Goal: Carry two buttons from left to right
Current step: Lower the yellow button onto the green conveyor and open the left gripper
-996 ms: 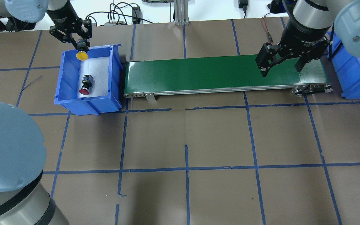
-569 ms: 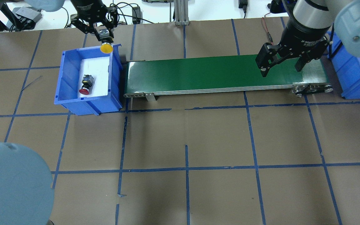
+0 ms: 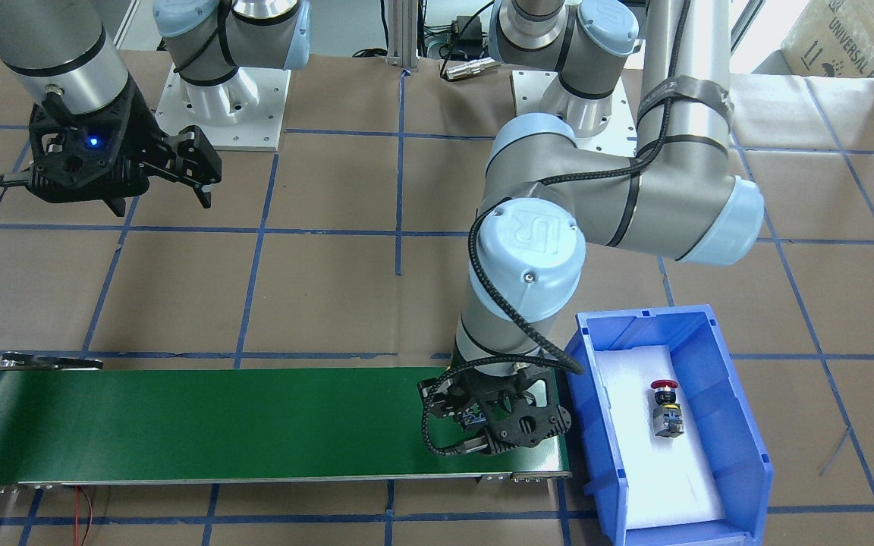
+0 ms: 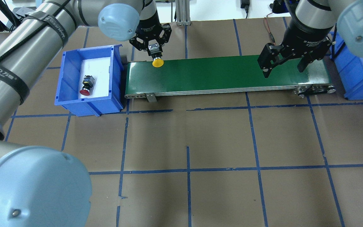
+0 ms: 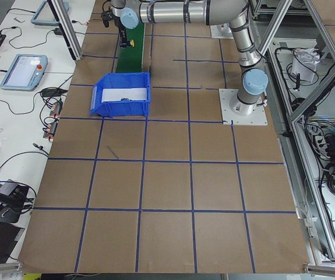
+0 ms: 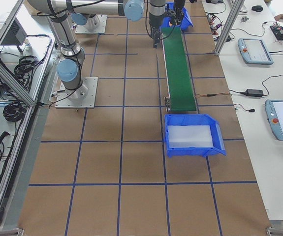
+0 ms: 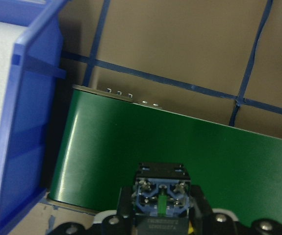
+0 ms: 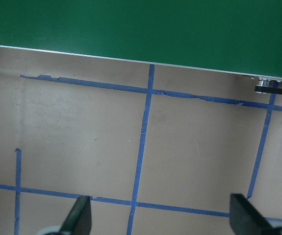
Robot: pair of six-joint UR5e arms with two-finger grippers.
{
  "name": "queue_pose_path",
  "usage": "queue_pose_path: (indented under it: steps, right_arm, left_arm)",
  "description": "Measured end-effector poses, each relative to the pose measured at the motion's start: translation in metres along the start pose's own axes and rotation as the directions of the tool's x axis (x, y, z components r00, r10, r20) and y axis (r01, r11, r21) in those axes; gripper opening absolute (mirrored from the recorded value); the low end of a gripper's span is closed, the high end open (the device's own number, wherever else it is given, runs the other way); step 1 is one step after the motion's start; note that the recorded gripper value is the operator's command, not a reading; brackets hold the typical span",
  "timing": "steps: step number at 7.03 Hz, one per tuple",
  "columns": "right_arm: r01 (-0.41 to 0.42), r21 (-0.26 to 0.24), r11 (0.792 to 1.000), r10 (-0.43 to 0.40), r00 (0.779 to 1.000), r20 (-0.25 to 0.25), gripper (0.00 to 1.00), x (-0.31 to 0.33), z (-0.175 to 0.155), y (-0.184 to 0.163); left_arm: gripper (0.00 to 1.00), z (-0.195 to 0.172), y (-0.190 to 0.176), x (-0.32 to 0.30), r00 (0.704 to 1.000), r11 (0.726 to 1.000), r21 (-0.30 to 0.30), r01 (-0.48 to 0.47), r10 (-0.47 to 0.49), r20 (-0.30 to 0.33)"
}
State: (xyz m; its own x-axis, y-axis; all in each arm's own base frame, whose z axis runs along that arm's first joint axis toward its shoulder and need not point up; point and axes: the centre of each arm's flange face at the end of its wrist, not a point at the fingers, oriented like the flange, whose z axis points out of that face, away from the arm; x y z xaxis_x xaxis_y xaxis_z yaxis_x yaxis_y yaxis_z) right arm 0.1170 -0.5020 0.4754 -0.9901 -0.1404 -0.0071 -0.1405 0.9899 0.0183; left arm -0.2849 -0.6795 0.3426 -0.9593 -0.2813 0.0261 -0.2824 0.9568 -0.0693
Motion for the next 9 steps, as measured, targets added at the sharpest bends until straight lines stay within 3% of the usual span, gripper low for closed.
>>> queue_pose_path:
  steps: [4, 5, 6, 9]
  right_arm:
    - [0.000, -0.002, 1.000, 0.000, 1.000, 0.000, 1.00, 0.000, 0.001, 0.000]
    - [0.001, -0.002, 1.000, -0.001, 1.000, 0.000, 1.00, 0.000, 0.001, 0.000]
    - [0.002, -0.002, 1.000, -0.002, 1.000, 0.000, 1.00, 0.000, 0.001, 0.000]
    - [0.003, -0.002, 1.000, -0.003, 1.000, 0.000, 1.00, 0.000, 0.001, 0.000]
  left_arm:
    - [0.17, 0.054, 0.000, 0.015, 1.000, 1.000, -0.016, 0.001, -0.001, 0.031]
    - [0.28, 0.062, -0.001, 0.018, 1.000, 1.000, -0.015, -0.001, 0.001, 0.030]
    - [0.99, 0.067, -0.001, 0.021, 1.000, 1.000, -0.014, -0.004, 0.004, 0.029]
    - [1.00, 0.070, -0.002, 0.022, 0.999, 1.000, -0.009, -0.010, 0.010, 0.030]
